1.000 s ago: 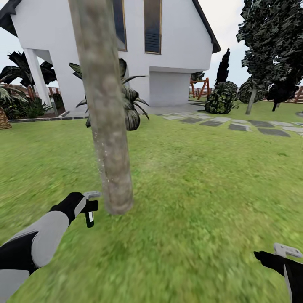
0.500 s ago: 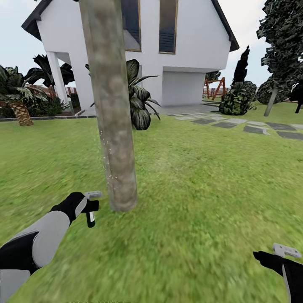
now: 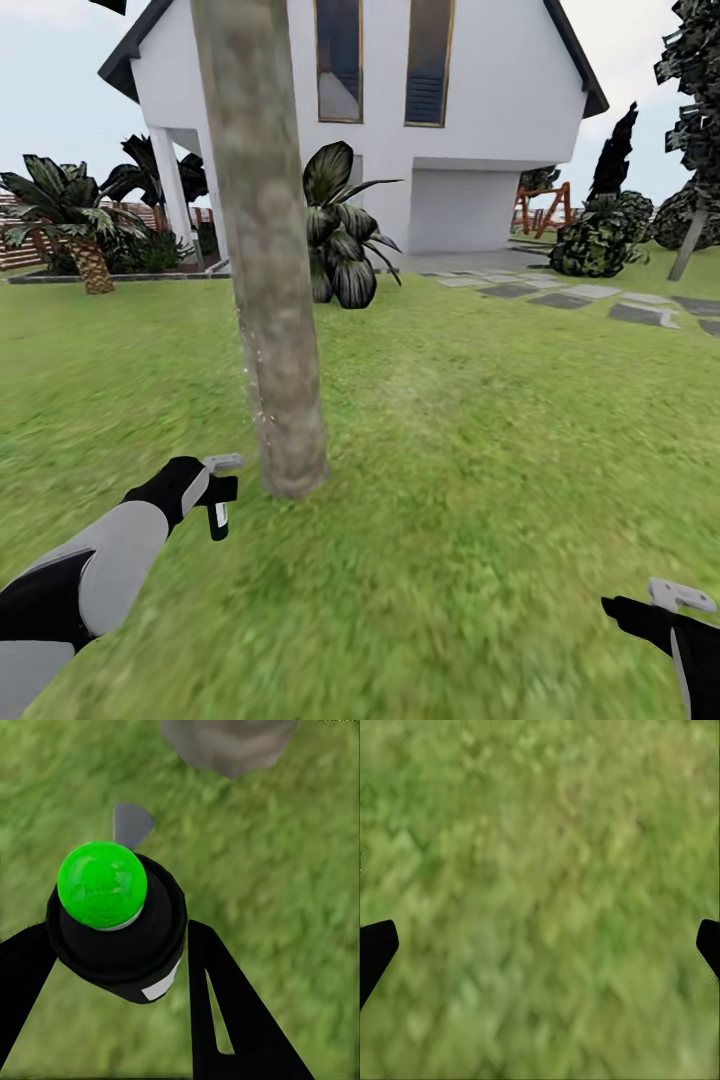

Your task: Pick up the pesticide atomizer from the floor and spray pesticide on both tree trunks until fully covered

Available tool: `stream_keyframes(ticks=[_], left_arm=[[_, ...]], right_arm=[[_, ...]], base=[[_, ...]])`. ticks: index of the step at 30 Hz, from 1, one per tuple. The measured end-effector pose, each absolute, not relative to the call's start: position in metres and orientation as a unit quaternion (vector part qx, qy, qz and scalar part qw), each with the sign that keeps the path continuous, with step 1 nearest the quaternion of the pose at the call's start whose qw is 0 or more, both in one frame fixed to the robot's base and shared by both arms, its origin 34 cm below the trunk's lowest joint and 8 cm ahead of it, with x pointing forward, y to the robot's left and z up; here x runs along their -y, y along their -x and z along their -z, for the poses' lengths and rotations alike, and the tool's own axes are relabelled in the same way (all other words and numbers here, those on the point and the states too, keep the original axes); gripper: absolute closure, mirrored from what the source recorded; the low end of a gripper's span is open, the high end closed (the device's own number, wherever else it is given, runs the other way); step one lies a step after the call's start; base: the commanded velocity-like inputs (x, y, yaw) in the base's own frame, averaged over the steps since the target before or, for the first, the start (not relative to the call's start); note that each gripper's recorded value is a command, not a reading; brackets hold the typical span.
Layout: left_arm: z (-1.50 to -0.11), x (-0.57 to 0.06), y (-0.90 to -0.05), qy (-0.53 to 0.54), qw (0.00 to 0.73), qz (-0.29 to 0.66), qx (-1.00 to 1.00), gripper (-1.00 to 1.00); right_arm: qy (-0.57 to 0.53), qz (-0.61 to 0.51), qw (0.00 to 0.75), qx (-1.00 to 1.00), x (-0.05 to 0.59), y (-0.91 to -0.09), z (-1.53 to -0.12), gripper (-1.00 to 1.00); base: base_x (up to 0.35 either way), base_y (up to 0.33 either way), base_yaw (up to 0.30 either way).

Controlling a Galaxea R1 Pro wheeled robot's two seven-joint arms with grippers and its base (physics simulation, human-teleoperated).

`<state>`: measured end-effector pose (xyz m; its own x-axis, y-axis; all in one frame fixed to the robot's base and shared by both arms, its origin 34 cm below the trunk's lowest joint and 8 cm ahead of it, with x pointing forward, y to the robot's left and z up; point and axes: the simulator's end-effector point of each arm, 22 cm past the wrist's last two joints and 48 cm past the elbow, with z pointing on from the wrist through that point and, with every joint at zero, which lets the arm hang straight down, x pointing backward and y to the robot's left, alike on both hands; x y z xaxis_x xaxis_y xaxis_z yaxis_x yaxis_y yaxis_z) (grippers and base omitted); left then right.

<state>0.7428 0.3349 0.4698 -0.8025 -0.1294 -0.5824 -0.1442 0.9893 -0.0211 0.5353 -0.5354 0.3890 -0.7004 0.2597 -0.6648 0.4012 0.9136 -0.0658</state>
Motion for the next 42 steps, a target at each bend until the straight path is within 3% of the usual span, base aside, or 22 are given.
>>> stream_keyframes(ticks=[9,22,34,42], left_arm=[[-0.47,-0.335,-0.743,0.072,0.306,-0.012,-0.949,1.0],[-0.469,-0.335,-0.743,0.072,0.305,-0.012,-0.949,1.0],[-0.513,-0.304,-0.753,0.067,0.288,-0.001,-0.955,1.0],[-0.555,-0.318,-0.755,0.082,0.286,-0.012,-0.955,1.0]], right_arm=[[-0.18,0.103,0.343,-0.916,0.535,-0.535,-0.389,-1.0],[-0.181,0.103,0.343,-0.916,0.536,-0.535,-0.389,-1.0],[-0.181,0.103,0.343,-0.916,0.537,-0.535,-0.389,-1.0],[-0.181,0.102,0.343,-0.916,0.536,-0.535,-0.389,-1.0]], base=[[0.112,-0.303,0.263],[0.083,-0.298,0.114],[0.001,-0.019,0.01],[0.0,0.0,-0.096]])
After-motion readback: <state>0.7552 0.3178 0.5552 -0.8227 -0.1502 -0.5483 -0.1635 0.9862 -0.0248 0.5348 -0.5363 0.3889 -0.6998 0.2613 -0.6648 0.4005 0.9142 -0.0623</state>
